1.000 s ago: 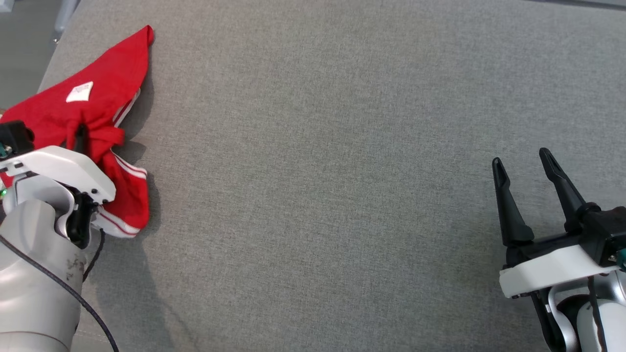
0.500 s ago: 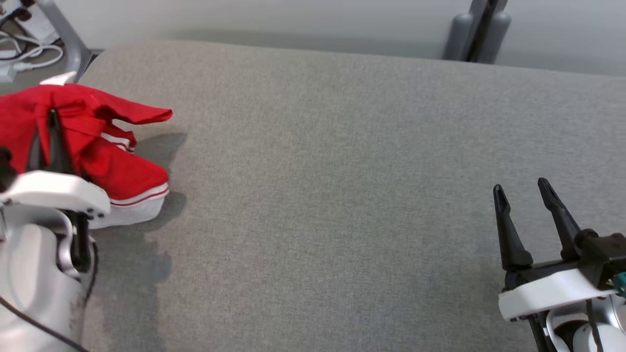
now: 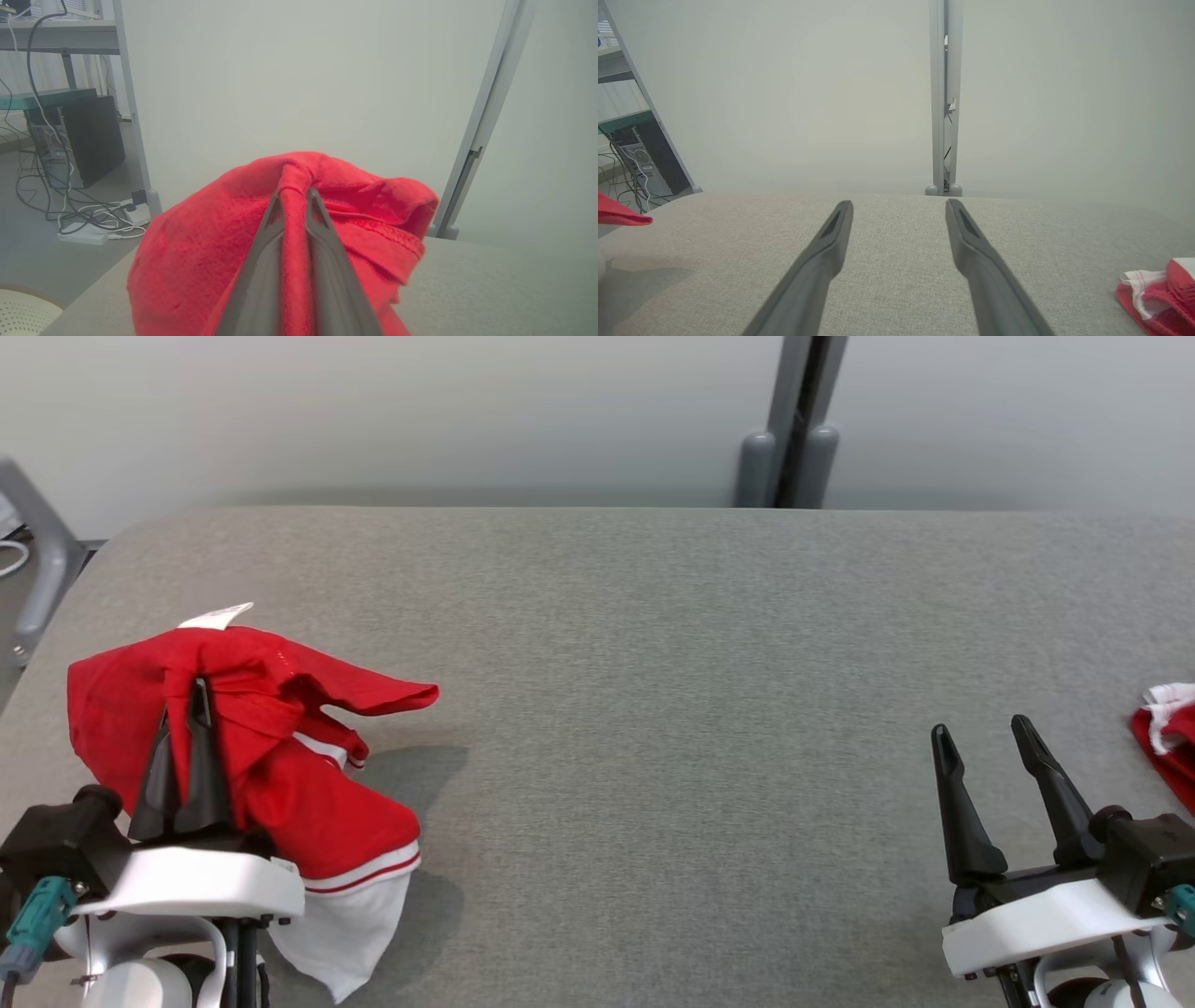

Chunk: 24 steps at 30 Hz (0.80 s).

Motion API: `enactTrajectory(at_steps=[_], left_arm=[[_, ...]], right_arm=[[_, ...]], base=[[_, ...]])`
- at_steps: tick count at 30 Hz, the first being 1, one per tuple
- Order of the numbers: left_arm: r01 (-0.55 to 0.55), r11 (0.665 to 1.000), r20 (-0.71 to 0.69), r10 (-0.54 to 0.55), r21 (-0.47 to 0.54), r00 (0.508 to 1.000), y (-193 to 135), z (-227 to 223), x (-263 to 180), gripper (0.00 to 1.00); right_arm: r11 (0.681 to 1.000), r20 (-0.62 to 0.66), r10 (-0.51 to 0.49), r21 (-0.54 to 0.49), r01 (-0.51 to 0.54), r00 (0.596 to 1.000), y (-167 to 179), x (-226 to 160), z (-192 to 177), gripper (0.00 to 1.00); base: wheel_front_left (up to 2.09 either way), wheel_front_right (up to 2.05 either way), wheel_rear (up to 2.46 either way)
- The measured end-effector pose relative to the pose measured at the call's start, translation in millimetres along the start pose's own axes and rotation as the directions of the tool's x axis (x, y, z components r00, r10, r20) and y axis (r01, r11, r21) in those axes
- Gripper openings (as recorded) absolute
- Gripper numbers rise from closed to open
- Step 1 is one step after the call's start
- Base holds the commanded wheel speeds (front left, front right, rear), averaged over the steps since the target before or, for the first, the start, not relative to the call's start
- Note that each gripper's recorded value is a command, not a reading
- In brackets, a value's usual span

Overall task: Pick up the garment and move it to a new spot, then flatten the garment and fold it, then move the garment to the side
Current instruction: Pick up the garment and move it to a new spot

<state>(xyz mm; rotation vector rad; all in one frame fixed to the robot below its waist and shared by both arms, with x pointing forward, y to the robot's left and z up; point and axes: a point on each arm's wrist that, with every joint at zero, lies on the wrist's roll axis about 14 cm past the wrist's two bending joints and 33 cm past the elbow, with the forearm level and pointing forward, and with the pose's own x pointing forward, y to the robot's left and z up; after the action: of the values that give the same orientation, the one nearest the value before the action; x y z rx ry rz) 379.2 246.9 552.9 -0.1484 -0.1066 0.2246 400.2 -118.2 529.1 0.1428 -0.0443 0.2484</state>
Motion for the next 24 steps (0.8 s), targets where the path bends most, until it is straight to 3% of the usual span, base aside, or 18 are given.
enactTrajectory(at_steps=[7,12,19,24], left_arm=[[0.116,0.993,-0.021,-0.117,-0.016,0.993,-42,0,1,0.00],[0.262,0.964,-0.078,-0.265,-0.039,0.961,-93,-18,3,0.00],[0.475,0.875,-0.151,-0.485,-0.096,0.862,-172,-54,10,0.00],[0.615,0.776,-0.201,-0.630,-0.137,0.750,-232,-84,6,0.00]], right_arm=[[0.998,0.007,-0.059,0.000,0.059,0.998,-18,-12,2,1.00],[0.992,0.017,-0.125,0.000,0.126,0.992,-38,-24,6,1.00],[0.972,0.013,-0.234,-0.003,0.234,0.972,-69,-44,4,1.00],[0.952,0.006,-0.308,0.001,0.308,0.952,-90,-58,-1,1.00]], base=[[0.00,0.00,0.00],[0.00,0.00,0.00],[0.00,0.00,0.00],[0.00,0.00,0.00]])
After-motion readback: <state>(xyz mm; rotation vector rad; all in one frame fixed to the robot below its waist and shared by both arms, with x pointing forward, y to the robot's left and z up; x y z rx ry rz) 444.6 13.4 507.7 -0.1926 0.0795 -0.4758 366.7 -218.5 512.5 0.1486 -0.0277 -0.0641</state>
